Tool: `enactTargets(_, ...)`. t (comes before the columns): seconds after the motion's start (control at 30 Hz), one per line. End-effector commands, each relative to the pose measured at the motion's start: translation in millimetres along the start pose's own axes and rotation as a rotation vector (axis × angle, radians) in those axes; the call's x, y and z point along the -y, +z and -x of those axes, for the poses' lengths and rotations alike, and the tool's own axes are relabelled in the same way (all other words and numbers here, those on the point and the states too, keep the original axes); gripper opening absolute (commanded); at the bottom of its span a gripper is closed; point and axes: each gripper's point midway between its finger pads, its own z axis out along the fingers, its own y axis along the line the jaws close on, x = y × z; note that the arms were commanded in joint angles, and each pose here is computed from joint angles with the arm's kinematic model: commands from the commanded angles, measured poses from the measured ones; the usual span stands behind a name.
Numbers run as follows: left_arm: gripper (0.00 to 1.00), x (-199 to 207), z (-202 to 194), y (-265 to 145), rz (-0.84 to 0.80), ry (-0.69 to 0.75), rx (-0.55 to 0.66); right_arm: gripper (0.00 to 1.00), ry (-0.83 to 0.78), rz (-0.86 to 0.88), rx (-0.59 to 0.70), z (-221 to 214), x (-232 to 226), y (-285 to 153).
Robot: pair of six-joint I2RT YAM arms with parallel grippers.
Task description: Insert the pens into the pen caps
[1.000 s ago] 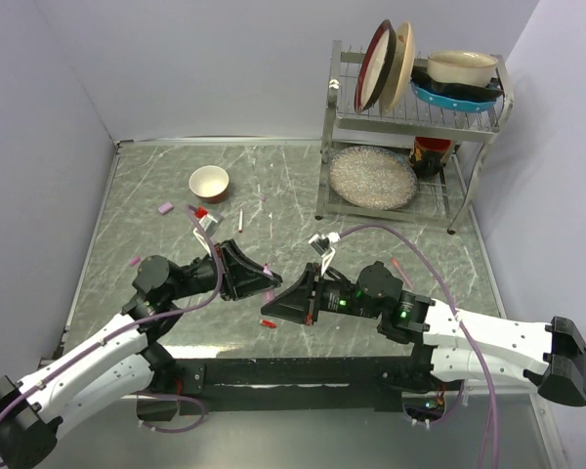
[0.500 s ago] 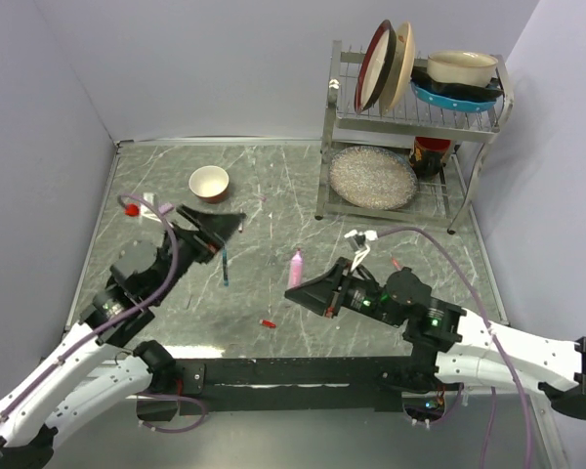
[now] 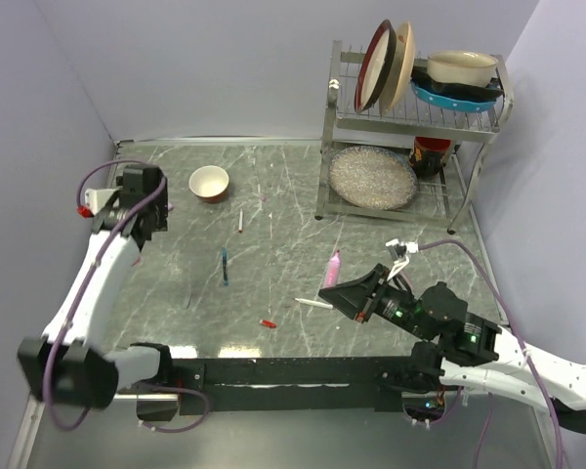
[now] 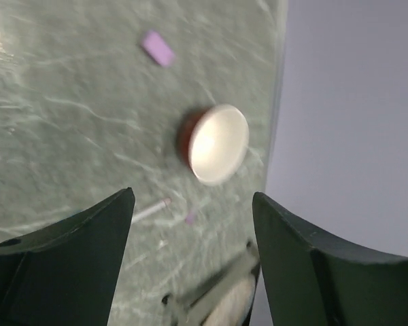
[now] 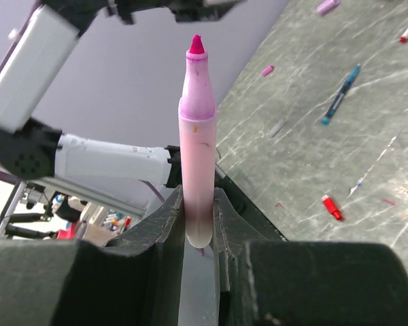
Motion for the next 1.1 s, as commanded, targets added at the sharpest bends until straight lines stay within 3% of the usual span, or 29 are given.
enactTargets(0.0,0.75,-4.0,15.3,33.3,0.173,-0.176,0.050,0.00,-0.041,-0.048,0.024,8.9,6.8,-6.9)
enactTargets(0.23,0.70,-4.5,26.5,102.0,0.297,-0.275,0.105,0.00,-0.058,-0.089,0.045,14.4,13.3,-9.9)
enactTargets(0.57,0.68,-22.8,-14.5,191.8,0.534,-0.231,-0.033,0.00,-0.077,-0.146,0.053,15.9,23.8,-6.6)
enactTargets(0.73,0.74,-31.8,-18.2,218.5,0.547,-0.231,-0.051,0.00,-0.099,-0.173,0.054,18.2,27.7,-7.9)
enactTargets(1.07,0.74,-65.9,-22.8,243.9,0.619,-0.221,-0.028,0.00,-0.115,-0.220,0.079,22.6,37.2,-9.7)
